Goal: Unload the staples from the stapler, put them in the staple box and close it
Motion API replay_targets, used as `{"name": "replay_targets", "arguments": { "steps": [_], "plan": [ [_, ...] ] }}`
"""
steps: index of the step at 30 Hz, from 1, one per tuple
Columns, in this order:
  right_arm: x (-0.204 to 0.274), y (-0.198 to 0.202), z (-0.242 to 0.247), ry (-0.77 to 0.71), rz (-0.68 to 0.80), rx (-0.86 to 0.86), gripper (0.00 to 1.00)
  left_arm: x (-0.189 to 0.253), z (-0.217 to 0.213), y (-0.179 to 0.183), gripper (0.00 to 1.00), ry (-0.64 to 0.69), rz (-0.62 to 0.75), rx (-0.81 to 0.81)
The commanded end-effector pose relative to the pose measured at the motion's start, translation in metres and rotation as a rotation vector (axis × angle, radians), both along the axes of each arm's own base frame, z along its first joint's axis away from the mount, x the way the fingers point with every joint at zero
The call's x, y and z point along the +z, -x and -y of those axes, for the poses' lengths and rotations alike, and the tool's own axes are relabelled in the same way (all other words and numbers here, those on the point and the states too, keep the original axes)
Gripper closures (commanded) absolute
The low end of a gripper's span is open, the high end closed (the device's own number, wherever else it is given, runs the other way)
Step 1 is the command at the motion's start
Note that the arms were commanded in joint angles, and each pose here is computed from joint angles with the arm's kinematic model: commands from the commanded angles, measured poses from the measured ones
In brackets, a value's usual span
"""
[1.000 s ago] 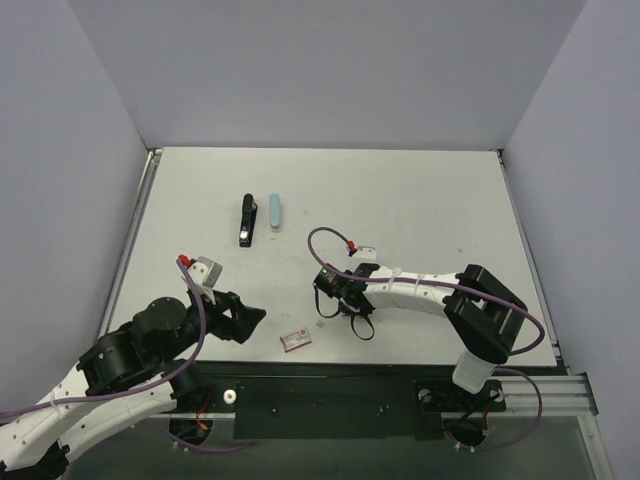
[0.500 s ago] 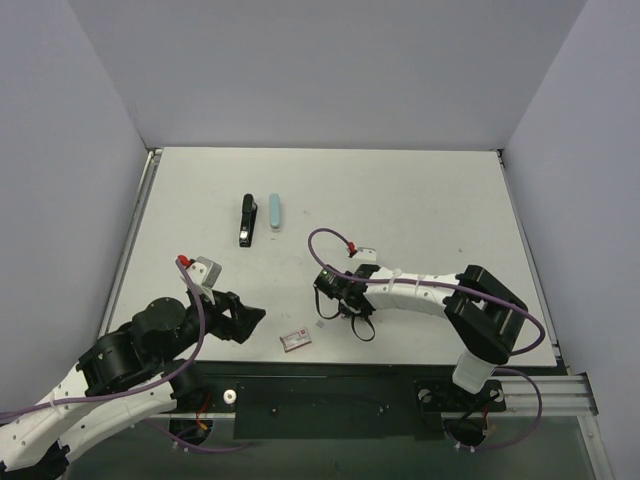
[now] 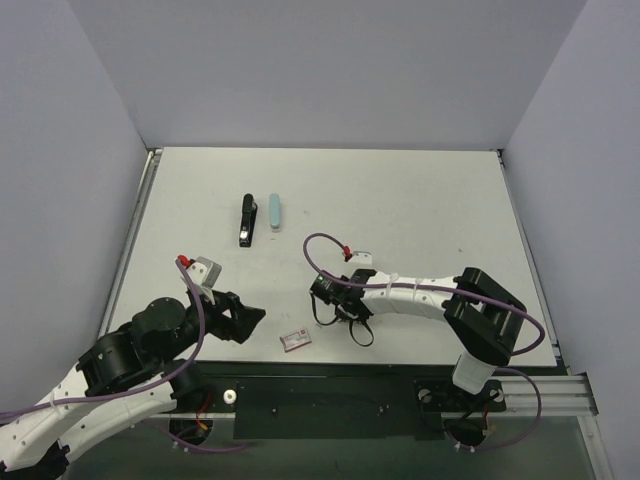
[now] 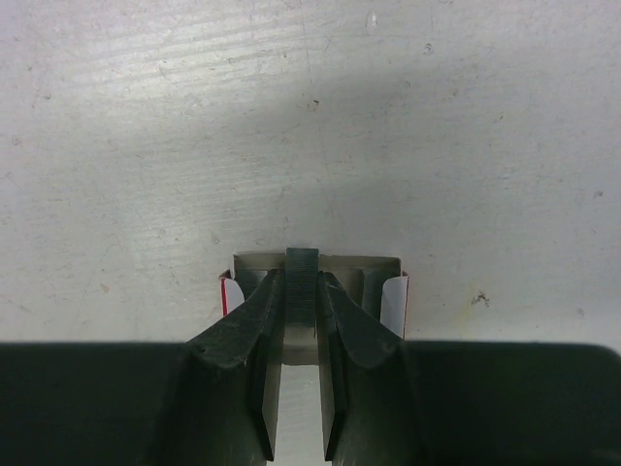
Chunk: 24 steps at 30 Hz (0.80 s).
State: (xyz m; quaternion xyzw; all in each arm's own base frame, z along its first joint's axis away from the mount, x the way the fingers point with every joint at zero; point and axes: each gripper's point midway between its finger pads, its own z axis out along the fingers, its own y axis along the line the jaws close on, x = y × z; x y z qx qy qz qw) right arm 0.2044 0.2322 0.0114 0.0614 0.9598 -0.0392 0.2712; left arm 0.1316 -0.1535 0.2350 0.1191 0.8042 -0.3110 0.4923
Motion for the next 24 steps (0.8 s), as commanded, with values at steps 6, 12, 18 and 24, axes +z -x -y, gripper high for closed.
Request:
{"name": "replay_targets", "arguments": {
  "steps": [6,12,18,24],
  "plan": [
    [0.02,-0.003,-0.005,0.0,0.053,-0.003,0.94,0.01,0.0,0.0,0.14,0.033,0.022,-0.001],
    [0.025,-0.002,-0.008,0.004,0.068,0.004,0.94,0.009,0.0,0.001,0.14,0.034,0.022,-0.002],
    [0.022,0.001,-0.007,0.019,0.068,0.008,0.94,0.009,0.0,0.001,0.14,0.036,0.021,-0.003],
    [0.02,0.003,-0.006,0.027,0.063,0.009,0.94,0.01,0.0,0.001,0.14,0.039,0.025,-0.002]
  ]
}}
